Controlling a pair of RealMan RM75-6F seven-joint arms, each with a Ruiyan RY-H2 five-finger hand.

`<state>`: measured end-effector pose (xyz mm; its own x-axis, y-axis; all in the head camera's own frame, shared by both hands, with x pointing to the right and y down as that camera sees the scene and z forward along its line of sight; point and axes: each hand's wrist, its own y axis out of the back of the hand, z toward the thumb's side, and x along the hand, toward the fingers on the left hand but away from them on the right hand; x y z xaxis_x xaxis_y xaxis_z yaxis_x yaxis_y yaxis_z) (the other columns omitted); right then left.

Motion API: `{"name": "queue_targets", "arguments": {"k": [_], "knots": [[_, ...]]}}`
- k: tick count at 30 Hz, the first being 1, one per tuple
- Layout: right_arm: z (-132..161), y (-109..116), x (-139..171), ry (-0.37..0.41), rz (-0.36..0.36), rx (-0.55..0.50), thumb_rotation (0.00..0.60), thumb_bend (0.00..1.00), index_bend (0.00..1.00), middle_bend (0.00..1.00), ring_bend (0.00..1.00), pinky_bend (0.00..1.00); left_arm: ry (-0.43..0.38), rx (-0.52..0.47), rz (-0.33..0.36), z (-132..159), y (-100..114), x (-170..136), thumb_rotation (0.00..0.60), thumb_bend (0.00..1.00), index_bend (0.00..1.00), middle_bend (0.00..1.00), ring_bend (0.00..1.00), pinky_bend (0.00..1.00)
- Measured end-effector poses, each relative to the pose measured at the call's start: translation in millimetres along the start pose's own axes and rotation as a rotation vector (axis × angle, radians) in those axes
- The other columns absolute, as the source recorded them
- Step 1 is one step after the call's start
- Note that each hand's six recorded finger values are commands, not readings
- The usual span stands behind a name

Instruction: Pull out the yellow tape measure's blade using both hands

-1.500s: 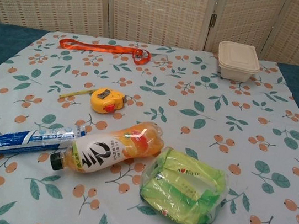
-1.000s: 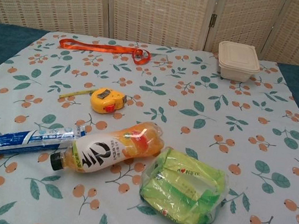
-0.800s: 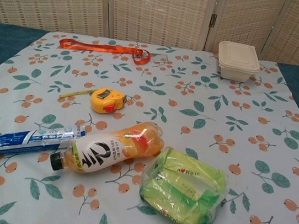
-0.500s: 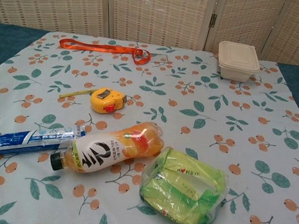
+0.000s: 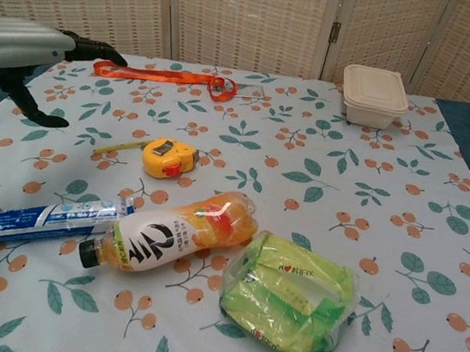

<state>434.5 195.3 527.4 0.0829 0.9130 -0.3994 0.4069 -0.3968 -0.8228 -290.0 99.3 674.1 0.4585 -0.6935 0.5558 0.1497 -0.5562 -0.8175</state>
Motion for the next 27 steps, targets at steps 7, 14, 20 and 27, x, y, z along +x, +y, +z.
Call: {"name": "queue_targets", "arguments": {"k": [7,14,20,27], "knots": [[-1.3,1.4,0.7,-0.007,-0.004,0.001,0.6,0.47,0.21,0.11,0.1,0.0,-0.042,0.047,-0.107,22.1,-23.9,40.8,0.6,0.33,0.01,0.0,0.03,0.0],[-2.8,0.7,0.3,-0.013,-0.004,0.0,0.6,0.47,0.21,0.11,0.1,0.0,-0.041,0.055,-0.144,41.6,-37.1,70.3,0.6,0.33,0.02,0.0,0.04,0.0],[-4.6,0.3,1.4,-0.02,-0.002,0.0,0.6,0.47,0.21,0.11,0.1,0.0,-0.041,0.06,-0.148,53.1,-39.4,87.5,0.6,0.33,0.08,0.03,0.08,0.0],[-9.6,1.1,3.1,-0.036,-0.004,-0.003,0.6,0.47,0.21,0.11,0.1,0.0,-0.027,0.061,-0.174,57.2,-47.6,97.0,0.6,0.33,0.14,0.11,0.12,0.0]]}}
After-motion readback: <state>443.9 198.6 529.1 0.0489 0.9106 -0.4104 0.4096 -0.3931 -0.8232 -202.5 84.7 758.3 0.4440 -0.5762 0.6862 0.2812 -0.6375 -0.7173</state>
